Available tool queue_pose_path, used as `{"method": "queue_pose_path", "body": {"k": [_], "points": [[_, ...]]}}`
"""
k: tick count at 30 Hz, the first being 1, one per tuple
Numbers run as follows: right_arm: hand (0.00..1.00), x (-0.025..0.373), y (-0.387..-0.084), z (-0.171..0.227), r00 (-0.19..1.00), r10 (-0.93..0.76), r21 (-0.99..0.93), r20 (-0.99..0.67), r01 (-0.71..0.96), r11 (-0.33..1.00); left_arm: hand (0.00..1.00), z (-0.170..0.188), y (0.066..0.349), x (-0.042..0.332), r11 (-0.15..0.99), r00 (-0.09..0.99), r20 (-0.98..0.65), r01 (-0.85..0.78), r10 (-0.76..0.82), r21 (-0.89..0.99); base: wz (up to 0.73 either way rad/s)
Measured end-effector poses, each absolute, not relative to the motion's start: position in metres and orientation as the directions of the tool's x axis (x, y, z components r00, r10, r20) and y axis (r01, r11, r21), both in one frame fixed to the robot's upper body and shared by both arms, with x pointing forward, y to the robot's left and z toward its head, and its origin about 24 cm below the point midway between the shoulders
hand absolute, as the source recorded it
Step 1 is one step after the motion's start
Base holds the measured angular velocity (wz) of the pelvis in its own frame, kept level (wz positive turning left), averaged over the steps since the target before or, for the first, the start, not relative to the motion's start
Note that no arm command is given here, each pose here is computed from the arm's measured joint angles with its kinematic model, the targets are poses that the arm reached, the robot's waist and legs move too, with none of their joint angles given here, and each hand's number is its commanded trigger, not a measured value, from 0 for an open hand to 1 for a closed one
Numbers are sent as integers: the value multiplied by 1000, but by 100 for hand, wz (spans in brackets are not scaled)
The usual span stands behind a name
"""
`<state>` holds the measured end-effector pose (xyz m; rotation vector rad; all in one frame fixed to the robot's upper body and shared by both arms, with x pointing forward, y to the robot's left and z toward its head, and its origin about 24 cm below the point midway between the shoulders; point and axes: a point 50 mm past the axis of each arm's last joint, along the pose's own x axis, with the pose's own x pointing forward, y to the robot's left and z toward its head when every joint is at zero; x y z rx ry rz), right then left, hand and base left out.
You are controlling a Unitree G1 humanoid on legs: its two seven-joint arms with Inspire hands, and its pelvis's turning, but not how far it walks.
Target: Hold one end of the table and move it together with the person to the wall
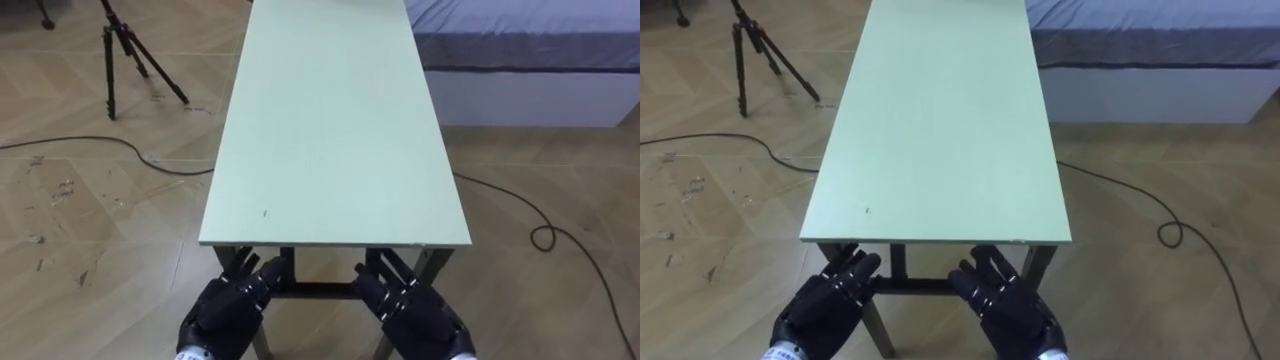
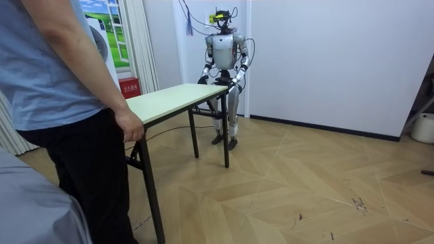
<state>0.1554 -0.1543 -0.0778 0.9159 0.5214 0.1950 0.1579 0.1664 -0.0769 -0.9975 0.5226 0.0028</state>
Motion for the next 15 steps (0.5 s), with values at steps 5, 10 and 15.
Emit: {"method": "queue_pose_path", "body": {"k": [5, 10, 15], "points": [[0, 165, -154, -74, 870, 356, 824, -340, 93, 559, 0, -81, 166, 163, 542, 868, -437, -255, -237, -801, -1], [0, 172, -154, -72, 879, 339, 832, -336, 108, 544, 0, -83, 166, 163, 544, 860, -454, -273, -231, -793, 0], [0, 175, -156, -70, 890, 321, 858, -324, 133, 496, 0, -83, 166, 163, 528, 859, -456, -283, -233, -801, 2]]}}
